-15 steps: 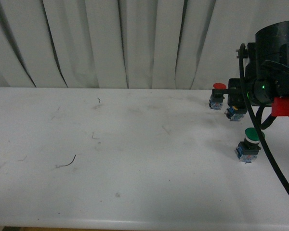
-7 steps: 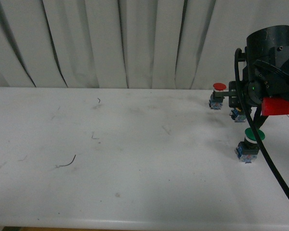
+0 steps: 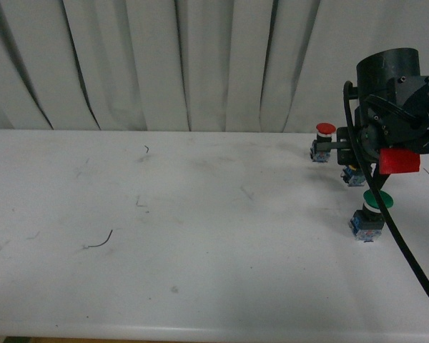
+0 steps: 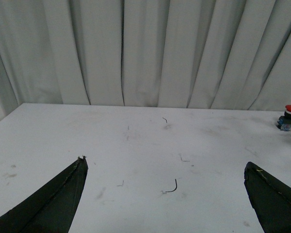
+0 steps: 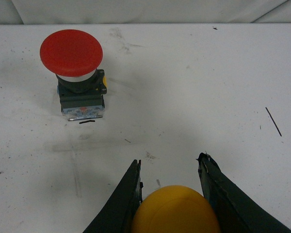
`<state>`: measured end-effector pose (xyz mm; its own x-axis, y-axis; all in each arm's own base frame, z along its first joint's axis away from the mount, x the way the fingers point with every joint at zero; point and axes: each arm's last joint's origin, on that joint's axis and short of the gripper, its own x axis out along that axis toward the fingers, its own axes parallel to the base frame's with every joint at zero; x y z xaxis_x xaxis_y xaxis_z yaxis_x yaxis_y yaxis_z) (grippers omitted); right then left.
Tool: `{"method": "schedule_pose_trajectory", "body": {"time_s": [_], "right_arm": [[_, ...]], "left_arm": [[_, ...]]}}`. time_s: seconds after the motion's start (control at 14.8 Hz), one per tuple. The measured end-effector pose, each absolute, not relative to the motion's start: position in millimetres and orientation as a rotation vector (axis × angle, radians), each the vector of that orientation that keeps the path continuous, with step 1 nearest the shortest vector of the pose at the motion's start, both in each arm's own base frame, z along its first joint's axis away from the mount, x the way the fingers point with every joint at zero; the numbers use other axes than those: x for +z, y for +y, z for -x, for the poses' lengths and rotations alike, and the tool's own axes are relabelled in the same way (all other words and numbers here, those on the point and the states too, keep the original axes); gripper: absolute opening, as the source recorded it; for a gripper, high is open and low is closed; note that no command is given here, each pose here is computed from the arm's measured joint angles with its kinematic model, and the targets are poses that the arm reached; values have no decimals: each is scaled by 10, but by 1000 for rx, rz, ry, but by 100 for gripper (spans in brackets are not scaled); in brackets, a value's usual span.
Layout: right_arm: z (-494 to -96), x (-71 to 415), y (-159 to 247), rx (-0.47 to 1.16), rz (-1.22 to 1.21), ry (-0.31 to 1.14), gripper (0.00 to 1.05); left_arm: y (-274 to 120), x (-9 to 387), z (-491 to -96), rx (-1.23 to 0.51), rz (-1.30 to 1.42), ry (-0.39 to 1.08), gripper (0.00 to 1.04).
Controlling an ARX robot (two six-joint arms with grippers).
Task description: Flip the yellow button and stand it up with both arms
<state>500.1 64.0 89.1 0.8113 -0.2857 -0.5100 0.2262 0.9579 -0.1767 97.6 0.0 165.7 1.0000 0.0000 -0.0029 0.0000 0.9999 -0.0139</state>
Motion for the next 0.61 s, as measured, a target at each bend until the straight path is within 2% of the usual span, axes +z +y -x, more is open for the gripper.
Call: {"method": "schedule_pose_trajectory", "body": {"time_s": [0.61], "right_arm": [[-5069, 766, 825, -228, 102, 601, 33]], "left_arm": [[0, 1657, -976, 0, 14, 2, 98]]}}
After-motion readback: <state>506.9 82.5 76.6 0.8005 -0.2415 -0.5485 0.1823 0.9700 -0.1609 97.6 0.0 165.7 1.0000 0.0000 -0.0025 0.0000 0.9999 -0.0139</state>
